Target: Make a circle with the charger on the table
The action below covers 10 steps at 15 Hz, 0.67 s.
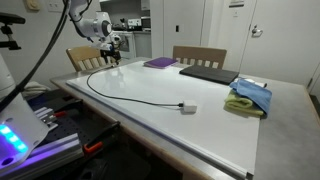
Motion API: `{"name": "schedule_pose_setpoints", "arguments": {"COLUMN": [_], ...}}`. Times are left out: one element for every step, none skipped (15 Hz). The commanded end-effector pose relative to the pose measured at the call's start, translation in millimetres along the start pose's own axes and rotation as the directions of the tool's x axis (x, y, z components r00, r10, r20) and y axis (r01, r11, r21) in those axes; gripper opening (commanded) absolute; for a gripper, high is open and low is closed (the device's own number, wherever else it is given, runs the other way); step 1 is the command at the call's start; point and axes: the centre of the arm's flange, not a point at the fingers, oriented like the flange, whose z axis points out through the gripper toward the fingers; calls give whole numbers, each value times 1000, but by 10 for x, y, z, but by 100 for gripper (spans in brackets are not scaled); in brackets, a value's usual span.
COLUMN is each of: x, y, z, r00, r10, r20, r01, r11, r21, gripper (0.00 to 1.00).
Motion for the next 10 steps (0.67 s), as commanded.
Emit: {"name": "schedule_pose_setpoints", "arguments": {"x": [26, 13, -4, -23, -41, -60, -88, -111, -125, -142], "y": [-40, -40, -45, -41, -39, -28, -20, -11, -8, -4], "z": [27, 37, 30, 33, 26, 35, 43, 55, 63, 71], "r00": [999, 998, 996, 993, 990, 985, 980, 975, 971, 967], "r10": [42, 62, 87, 113, 139, 165, 190, 210, 225, 237], "r20": [5, 8, 15, 23, 31, 41, 55, 69, 79, 90], "r01": [-42, -62, -86, -112, -137, -163, -186, -205, -218, -229], "r11": [999, 997, 995, 992, 989, 984, 980, 976, 972, 969], "r21": [-31, -37, -41, -49, -58, -67, -73, -80, -85, -89], "gripper": [100, 100, 100, 100, 100, 100, 100, 100, 100, 100]}}
